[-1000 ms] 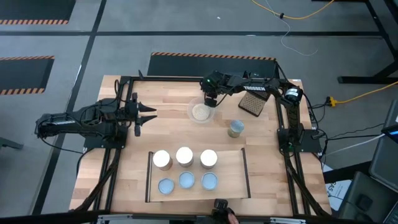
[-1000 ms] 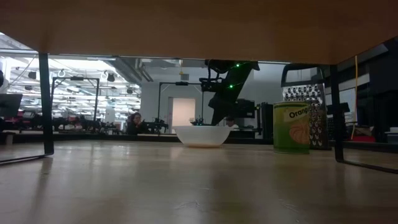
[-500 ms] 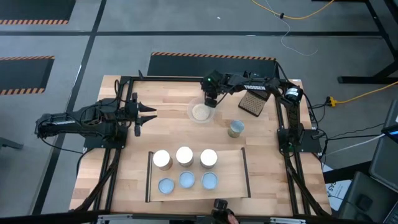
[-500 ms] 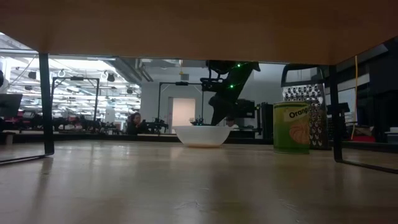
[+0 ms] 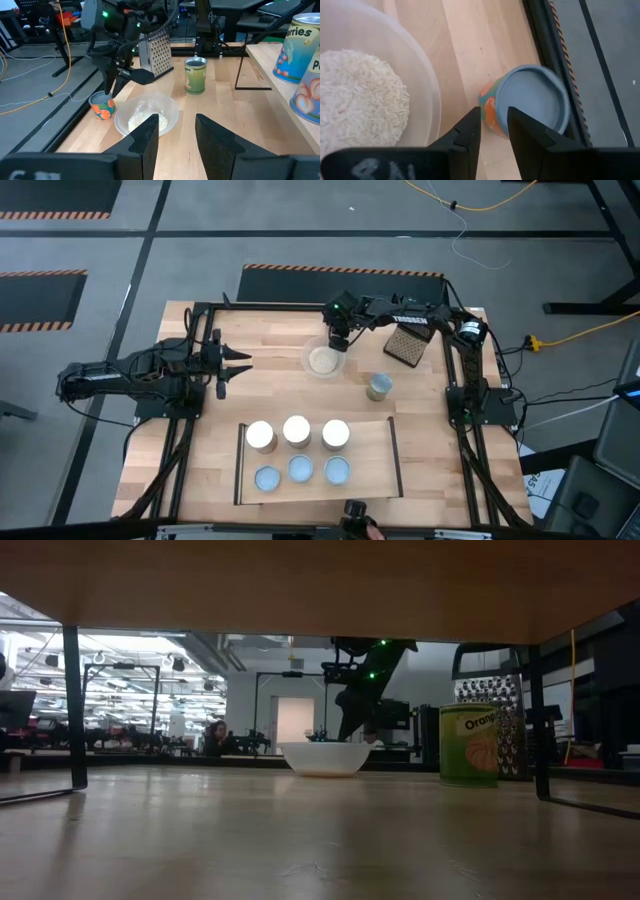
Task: Pick and place cans onto a shelf
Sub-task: Put the small canned oranges on the shelf
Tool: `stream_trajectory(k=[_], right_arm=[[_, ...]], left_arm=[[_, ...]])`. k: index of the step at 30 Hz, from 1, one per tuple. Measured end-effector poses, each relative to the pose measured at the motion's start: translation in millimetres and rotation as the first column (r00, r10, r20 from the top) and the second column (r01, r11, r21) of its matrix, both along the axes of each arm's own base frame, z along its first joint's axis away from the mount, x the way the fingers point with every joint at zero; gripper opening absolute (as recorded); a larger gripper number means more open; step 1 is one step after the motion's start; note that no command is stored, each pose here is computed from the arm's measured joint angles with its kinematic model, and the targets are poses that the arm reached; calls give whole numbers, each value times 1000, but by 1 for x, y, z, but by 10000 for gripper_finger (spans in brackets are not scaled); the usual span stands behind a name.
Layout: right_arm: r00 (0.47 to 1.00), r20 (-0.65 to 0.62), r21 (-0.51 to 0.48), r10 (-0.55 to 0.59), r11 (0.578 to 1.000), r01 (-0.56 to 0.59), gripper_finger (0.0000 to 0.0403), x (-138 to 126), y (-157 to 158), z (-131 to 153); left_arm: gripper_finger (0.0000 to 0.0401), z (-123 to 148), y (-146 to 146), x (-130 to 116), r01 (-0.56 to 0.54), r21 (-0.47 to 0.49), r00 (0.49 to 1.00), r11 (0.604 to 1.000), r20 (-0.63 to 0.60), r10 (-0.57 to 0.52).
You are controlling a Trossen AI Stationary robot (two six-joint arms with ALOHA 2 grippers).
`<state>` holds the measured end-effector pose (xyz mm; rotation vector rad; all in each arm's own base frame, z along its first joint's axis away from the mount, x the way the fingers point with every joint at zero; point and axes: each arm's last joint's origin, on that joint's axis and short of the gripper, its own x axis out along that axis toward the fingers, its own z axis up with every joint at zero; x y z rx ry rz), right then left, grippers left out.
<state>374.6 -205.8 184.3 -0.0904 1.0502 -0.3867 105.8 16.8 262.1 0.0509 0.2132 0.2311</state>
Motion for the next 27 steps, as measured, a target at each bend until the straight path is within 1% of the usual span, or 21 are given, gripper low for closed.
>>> stream_trajectory(k=[4,8,15,18,20,23,27], right_arm=[[999,-47,28,-3,1000,4,100,-1,0,13],[993,-109,85,-40,995,49,100,-3,2,30],[957,-288,174,-23,982,76,100,-18,10,51],[948,-317,198,-15,977,82,100,-22,10,49],[949,-315,247,8,966,74,100,-24,10,42],[965,-260,309,34,950,50,100,-24,10,27],[977,-213,302,30,953,37,100,-24,8,10]], left_arm=[[121,0,0,0,0,0,1000,1000,0,0],[121,0,0,0,0,0,1000,1000,1,0],[121,0,0,0,0,0,1000,1000,0,0],[121,0,0,0,0,0,1000,1000,0,0],[121,0,0,0,0,0,1000,1000,0,0],[121,0,0,0,0,0,1000,1000,0,0],[121,0,0,0,0,0,1000,1000,-5,0]])
